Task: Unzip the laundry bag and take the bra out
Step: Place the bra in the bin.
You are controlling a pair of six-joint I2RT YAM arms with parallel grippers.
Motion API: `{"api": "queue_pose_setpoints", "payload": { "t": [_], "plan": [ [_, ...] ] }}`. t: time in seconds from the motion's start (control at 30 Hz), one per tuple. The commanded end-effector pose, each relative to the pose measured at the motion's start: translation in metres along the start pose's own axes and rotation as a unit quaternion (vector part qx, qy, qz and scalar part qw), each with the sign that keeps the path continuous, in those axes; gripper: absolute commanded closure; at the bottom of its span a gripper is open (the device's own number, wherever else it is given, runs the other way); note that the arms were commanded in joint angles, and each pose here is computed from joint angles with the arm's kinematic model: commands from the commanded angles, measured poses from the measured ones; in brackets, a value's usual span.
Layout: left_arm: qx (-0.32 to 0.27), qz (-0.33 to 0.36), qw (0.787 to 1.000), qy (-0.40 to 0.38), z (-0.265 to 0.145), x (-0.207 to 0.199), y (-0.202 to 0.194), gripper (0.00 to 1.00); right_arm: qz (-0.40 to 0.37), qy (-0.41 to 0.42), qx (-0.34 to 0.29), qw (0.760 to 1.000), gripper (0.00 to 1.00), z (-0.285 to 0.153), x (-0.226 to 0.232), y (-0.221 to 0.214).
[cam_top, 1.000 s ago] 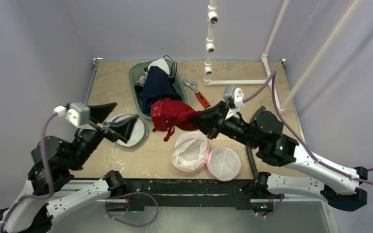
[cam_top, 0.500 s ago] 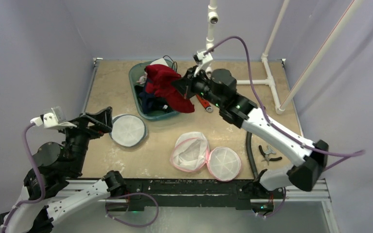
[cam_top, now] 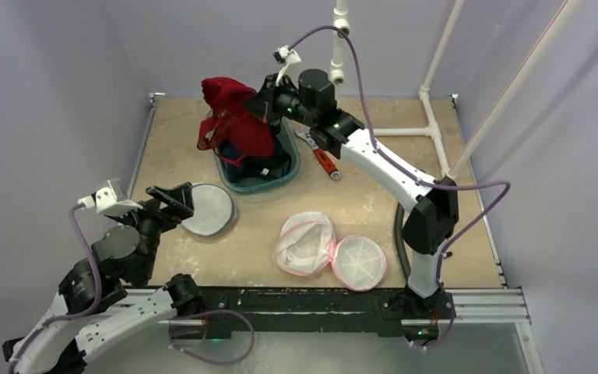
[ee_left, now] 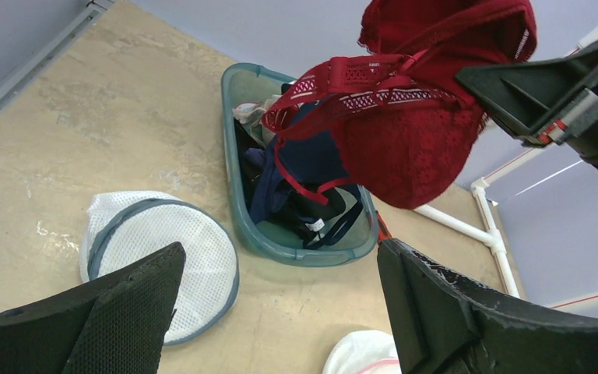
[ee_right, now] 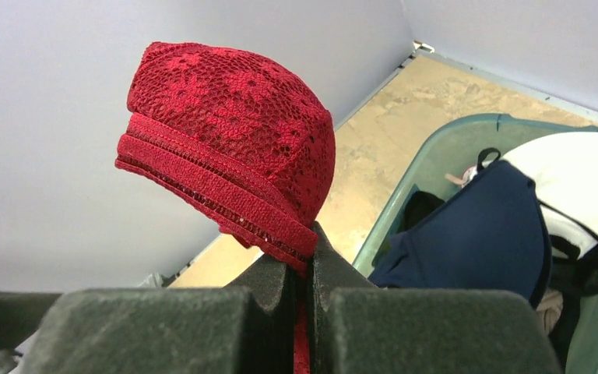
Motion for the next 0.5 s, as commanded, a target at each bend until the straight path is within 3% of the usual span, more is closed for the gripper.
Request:
{"api": "queue_pose_setpoints", "payload": {
  "t": [0.0, 0.47],
  "plan": [
    [0.000, -0.011, 1.000, 0.008, 0.001, 0.002, -0.004, 0.09, -0.003, 0.025, -0.026, 0.999, 1.00, 0.010, -0.002, 0.027],
    [0.021, 0.011, 0.999, 0.022, 0.010, 0.014, -0.036, 0.09, 0.017, 0.008, 0.030, 0.999, 1.00, 0.036, -0.050, -0.063]
  ]
}}
Point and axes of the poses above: each gripper's point midway between its finger pads, its own z axis out along the fingers, its own x axis along the line the jaws close on, y = z × x, the point moved 3 cm from there along -z, back along the fingers, and after that the axes turned 13 degrees about -z, right-handed, at the moved point
